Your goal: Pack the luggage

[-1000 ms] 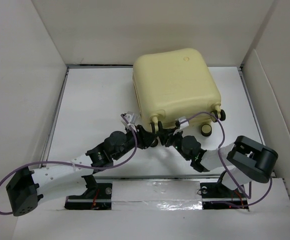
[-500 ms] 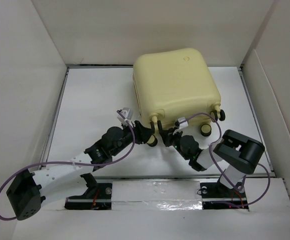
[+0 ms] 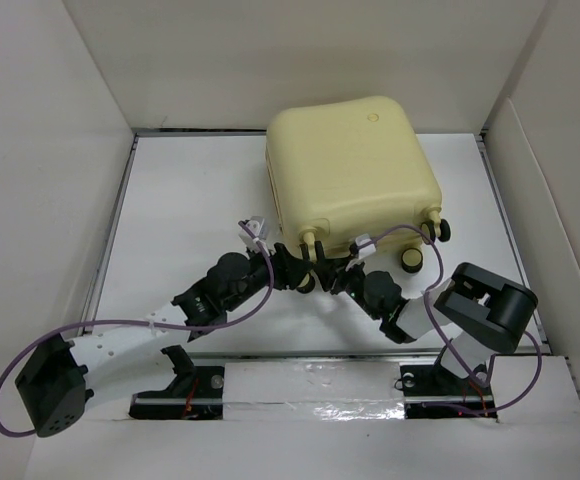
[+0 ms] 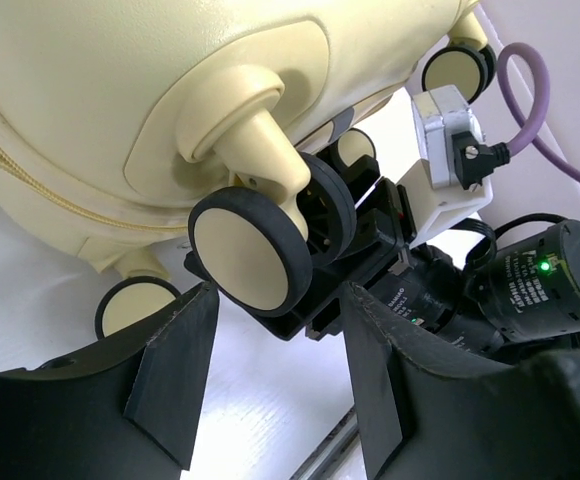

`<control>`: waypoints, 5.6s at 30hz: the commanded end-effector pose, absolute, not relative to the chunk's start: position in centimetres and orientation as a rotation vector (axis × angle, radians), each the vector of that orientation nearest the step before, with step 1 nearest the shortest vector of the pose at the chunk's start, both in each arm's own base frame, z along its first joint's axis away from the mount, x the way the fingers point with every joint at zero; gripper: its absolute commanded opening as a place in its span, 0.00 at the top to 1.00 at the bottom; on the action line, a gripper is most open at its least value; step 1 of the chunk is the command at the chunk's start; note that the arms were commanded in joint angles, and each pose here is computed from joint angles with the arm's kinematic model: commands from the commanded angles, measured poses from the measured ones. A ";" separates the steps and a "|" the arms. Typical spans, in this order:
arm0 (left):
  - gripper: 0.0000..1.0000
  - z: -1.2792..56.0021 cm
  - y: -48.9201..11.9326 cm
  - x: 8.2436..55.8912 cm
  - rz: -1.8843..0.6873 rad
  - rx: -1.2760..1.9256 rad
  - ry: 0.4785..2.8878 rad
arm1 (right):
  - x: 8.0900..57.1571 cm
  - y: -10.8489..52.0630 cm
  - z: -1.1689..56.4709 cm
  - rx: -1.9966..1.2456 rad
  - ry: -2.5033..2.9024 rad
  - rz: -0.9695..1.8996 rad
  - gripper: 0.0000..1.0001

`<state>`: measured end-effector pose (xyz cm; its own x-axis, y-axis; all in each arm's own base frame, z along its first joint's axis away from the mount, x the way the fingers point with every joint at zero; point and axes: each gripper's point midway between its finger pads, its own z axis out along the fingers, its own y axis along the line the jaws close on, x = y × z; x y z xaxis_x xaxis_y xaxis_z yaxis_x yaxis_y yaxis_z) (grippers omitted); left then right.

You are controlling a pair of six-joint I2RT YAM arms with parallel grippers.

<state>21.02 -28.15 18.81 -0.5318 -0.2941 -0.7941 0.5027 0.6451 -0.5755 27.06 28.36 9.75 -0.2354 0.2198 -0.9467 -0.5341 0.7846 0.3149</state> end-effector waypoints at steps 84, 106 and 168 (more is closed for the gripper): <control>0.34 36.1 -27.0 23.9 -1.157 -0.011 1.487 | 17.6 34.9 16.5 -0.096 1.492 0.927 0.20; 0.63 19.7 -30.4 24.6 -1.027 0.176 1.787 | 22.1 22.8 23.7 -0.226 1.863 0.321 0.07; 0.60 17.4 -39.4 24.4 -0.909 0.251 1.613 | 29.0 30.1 22.4 -0.585 1.876 0.641 0.58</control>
